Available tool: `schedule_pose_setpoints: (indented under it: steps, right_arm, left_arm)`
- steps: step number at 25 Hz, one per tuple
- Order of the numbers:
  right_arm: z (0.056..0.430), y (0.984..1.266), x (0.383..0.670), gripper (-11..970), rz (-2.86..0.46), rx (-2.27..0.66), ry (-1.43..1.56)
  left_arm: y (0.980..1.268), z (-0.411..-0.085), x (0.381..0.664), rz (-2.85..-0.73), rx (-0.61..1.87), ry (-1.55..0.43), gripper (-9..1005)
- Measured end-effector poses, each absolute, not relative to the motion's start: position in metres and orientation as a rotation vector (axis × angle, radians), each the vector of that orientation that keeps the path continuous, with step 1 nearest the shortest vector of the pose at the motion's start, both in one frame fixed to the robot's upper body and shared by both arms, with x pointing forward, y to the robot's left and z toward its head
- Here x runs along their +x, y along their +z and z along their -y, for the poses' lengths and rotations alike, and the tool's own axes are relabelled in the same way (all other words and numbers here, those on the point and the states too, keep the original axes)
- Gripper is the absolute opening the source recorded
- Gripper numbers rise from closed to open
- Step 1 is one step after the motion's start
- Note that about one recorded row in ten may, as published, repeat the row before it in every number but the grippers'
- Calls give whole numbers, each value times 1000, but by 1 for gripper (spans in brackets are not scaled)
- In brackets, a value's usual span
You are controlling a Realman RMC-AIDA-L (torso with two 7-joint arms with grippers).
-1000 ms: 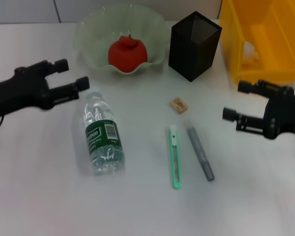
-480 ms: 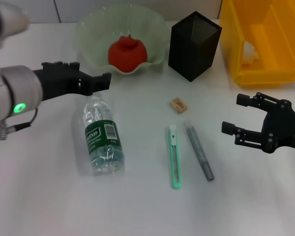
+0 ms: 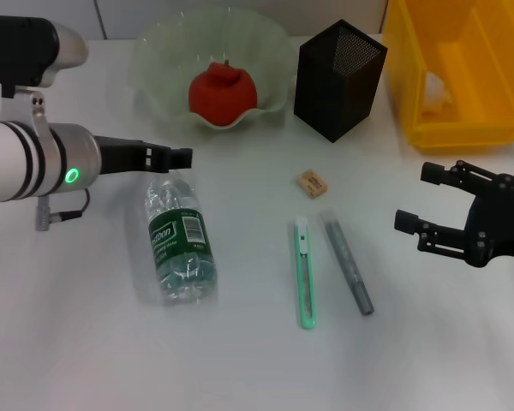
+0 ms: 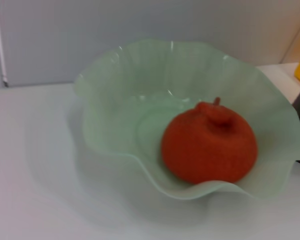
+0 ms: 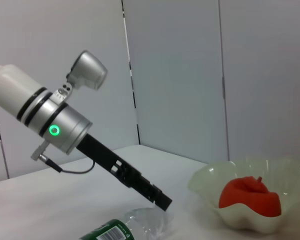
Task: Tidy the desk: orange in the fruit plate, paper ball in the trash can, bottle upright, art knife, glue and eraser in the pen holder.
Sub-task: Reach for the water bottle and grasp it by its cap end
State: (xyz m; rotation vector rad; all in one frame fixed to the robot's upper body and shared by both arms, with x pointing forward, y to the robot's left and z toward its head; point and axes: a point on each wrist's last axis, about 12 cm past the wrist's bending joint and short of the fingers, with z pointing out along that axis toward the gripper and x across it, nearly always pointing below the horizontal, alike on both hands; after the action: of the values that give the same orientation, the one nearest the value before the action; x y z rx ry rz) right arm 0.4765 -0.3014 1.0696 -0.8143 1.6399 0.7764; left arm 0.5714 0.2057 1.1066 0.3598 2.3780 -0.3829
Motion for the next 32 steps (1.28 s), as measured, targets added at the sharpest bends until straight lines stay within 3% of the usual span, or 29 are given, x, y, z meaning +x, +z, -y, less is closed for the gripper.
schedule_pose_setpoints:
  steps: [10,32]
  right_arm:
    - [302,1070,476,810,-1640,-806,782]
    - [301,1067,476,809,-1648,-797,794]
  left_arm:
    - [1104,-200,580,-2410,337,-482,802]
    - [1095,-197,585,-2451,363,-483,782]
